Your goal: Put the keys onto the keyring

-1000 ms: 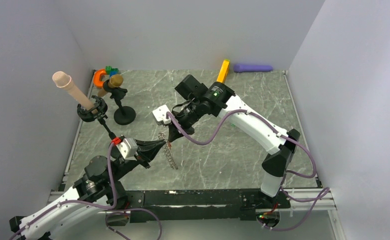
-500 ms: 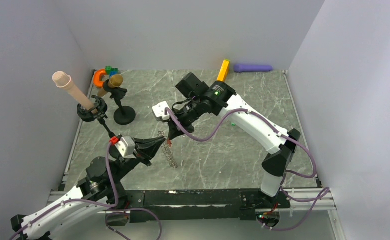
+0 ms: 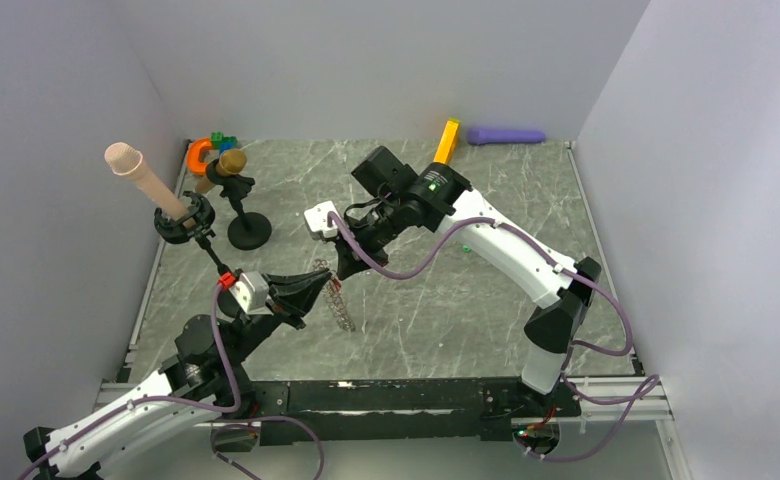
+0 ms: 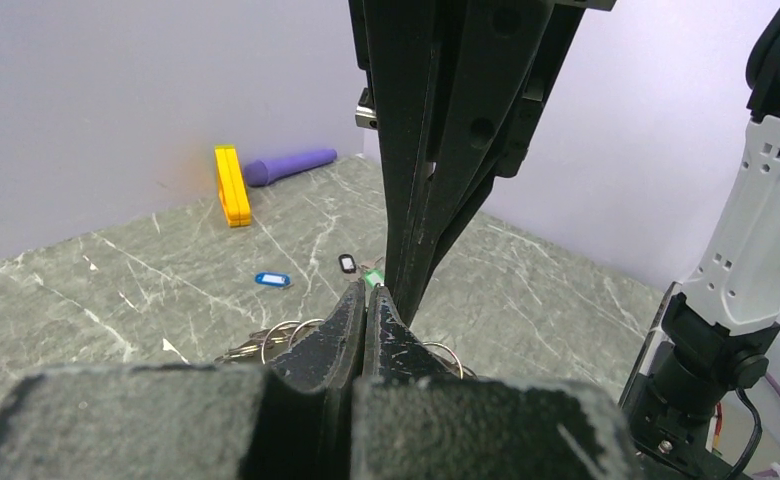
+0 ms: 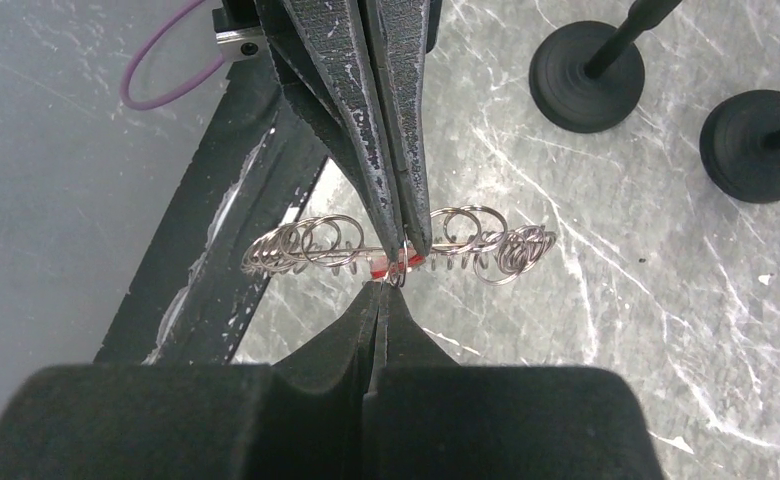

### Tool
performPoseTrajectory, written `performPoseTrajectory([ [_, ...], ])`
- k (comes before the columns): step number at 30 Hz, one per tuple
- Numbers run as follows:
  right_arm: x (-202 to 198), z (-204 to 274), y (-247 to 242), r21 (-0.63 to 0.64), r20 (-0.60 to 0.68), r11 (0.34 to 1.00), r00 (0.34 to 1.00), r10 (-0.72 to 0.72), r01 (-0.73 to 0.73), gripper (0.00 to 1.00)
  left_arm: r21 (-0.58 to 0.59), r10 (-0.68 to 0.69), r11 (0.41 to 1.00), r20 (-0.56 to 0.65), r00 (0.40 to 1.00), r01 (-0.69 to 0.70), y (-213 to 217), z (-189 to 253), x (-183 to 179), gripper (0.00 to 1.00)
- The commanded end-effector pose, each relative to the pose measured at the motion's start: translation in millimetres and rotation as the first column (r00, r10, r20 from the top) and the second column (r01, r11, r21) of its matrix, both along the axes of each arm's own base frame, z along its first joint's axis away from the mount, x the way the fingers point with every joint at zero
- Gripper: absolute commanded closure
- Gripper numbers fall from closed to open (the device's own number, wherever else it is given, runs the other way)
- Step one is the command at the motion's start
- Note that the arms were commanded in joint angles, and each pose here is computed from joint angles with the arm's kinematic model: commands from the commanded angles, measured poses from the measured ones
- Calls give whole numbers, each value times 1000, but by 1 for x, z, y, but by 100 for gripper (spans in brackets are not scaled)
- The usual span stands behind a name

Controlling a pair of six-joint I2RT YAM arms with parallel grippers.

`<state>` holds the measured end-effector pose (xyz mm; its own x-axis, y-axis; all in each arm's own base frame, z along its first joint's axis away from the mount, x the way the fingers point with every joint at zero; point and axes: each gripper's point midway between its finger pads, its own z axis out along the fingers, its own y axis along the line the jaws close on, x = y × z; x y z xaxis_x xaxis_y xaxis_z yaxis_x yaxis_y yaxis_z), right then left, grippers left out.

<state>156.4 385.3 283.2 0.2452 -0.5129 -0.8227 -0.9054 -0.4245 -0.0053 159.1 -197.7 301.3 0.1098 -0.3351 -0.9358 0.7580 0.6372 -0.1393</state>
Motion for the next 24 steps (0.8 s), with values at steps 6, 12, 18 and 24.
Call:
performPoseTrajectory([
  [6,-11,19,-8,23,-36,1000,999,-4,5,93,-155,21,988,81,996,-8,15,44,-6,100],
  [12,-8,30,-10,43,-41,999,999,-15,17,73,-152,20,988,86,996,-7,19,42,-9,100],
  [18,-5,44,-10,73,-67,997,997,-23,28,67,-137,-14,990,102,995,28,16,42,-15,100],
  [24,-3,63,-7,123,-132,991,991,-28,44,61,-129,-56,989,143,988,75,14,46,-25,100],
])
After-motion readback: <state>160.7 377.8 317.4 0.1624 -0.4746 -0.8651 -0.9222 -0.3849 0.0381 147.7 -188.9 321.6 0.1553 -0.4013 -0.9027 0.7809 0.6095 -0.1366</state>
